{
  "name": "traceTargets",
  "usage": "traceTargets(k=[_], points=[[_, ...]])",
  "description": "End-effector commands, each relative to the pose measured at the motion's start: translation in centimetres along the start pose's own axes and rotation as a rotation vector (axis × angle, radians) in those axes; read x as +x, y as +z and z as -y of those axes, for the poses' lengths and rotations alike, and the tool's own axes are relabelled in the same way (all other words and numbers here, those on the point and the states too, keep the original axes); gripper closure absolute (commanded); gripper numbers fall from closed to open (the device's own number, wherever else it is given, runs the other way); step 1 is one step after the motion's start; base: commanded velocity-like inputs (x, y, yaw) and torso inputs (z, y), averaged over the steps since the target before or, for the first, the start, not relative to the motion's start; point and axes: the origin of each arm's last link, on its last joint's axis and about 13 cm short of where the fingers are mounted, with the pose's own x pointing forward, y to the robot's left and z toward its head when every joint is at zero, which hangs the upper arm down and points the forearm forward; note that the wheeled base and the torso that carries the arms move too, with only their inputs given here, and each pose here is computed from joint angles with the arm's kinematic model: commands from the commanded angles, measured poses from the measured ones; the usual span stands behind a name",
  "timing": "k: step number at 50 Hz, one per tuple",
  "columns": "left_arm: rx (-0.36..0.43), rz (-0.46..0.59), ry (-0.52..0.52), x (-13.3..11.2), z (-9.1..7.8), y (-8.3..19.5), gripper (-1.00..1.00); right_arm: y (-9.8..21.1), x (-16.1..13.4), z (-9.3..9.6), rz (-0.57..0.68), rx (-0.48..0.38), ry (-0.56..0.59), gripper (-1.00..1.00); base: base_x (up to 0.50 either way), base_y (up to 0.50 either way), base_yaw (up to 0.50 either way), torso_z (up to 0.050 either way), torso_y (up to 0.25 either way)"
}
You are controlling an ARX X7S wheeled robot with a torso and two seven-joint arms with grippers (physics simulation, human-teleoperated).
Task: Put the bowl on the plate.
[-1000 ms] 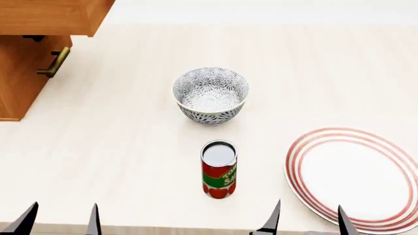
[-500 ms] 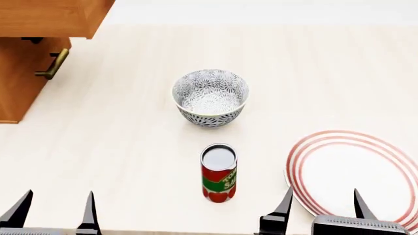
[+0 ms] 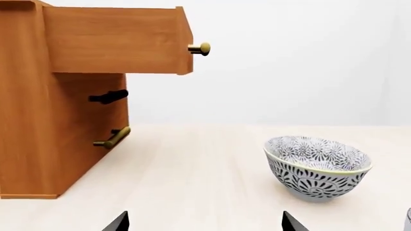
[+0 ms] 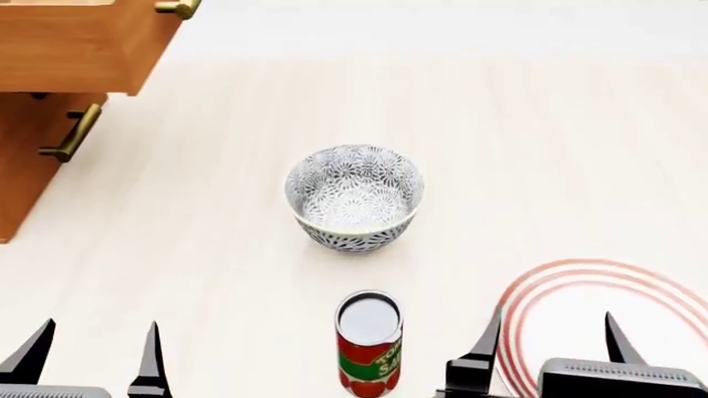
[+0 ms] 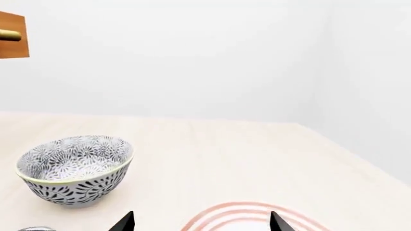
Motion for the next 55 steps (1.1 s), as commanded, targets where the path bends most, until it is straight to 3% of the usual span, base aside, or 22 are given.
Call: traceTargets(k=[1,55], points=[[-0.002,0.000,0.000,-0.01,-0.01,-0.03,-1.00,0.09,-0.03,0.30,-0.002,0.007,-0.005,-1.00,0.23,0.00,0.00,0.000,0.000],[-0.007,0.005,0.008,-0.26,-0.11,0.05,-1.00,0.04,-0.19,0.30,-0.035,0.035,0.001,-1.00,0.23,0.00,0.00,0.000,0.000]])
